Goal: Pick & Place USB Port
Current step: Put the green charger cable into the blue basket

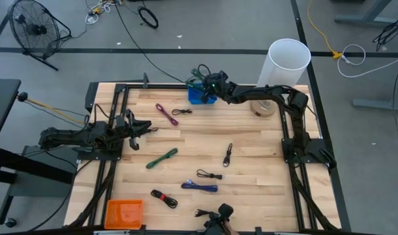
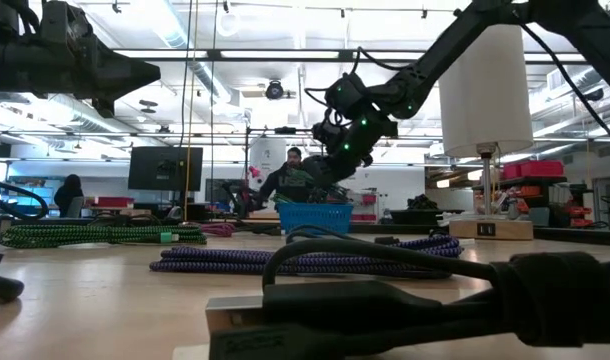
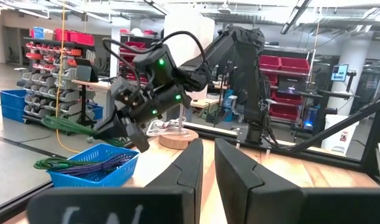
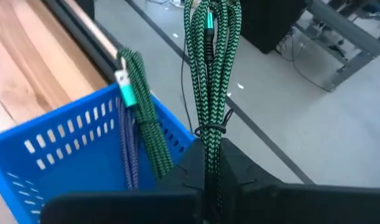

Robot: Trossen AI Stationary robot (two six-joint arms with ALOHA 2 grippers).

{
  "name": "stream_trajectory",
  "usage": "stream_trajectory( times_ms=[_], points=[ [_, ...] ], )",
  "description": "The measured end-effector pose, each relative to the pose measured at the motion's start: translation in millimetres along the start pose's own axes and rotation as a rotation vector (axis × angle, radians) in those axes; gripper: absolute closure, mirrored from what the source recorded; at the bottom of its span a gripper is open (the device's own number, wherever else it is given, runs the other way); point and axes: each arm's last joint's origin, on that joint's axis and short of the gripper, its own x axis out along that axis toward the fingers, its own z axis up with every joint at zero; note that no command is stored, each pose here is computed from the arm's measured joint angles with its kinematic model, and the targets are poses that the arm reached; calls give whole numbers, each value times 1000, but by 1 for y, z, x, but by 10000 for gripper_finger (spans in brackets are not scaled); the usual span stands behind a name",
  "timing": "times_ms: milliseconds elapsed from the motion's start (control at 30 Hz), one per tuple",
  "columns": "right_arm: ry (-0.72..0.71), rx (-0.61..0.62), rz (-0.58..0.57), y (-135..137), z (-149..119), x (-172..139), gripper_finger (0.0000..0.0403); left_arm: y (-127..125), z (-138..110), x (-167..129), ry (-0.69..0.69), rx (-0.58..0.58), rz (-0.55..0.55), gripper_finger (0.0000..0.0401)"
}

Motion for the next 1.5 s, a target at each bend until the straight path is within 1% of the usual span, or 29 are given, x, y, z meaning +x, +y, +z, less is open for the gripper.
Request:
stream_trajectory(
  times_ms=[567,1033,1500],
  points=[
    [-14,-3,16,1,0,2,391,0,0,0,0,-1,0,355],
    [-24,20,37,0,-3,3,391,0,0,0,0,-3,0,355],
    [-27,56,89,-6,-5,7,391,0,0,0,-1,-5,0,355]
  ],
)
